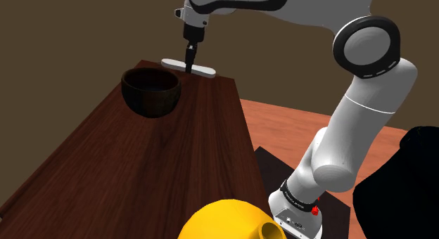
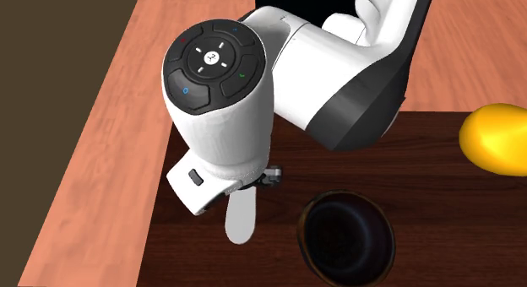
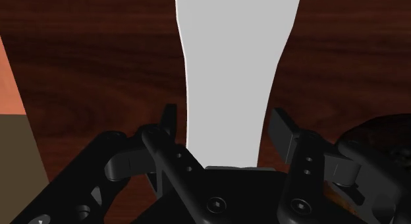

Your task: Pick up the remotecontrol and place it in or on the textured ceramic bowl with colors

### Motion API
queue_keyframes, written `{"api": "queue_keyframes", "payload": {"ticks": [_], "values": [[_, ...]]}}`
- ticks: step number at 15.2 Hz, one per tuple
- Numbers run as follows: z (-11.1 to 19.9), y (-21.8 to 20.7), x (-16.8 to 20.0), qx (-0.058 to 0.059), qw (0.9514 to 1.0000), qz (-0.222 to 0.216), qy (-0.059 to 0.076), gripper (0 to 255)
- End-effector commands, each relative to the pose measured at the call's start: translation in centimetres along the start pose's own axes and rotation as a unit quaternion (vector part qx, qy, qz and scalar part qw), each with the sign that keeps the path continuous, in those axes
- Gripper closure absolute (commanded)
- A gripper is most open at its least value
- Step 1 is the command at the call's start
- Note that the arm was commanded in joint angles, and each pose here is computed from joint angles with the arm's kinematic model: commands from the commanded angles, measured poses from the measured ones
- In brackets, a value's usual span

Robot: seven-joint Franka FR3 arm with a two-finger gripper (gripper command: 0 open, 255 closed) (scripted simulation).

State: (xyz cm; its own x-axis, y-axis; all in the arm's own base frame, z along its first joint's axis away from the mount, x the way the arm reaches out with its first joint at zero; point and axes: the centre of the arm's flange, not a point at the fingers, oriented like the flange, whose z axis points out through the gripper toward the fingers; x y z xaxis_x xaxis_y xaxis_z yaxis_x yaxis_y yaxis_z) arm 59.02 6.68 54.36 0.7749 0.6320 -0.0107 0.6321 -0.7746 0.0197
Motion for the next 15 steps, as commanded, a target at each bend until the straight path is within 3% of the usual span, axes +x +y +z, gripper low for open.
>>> {"api": "queue_keyframes", "payload": {"ticks": [1, 15], "values": [[-1.0, 0.1, 0.0, 0.0, 1.0, 0.0, 0.0, 255], [-8.4, 0.2, -0.1, 0.0, 1.0, 0.0, 0.0, 255]]}}
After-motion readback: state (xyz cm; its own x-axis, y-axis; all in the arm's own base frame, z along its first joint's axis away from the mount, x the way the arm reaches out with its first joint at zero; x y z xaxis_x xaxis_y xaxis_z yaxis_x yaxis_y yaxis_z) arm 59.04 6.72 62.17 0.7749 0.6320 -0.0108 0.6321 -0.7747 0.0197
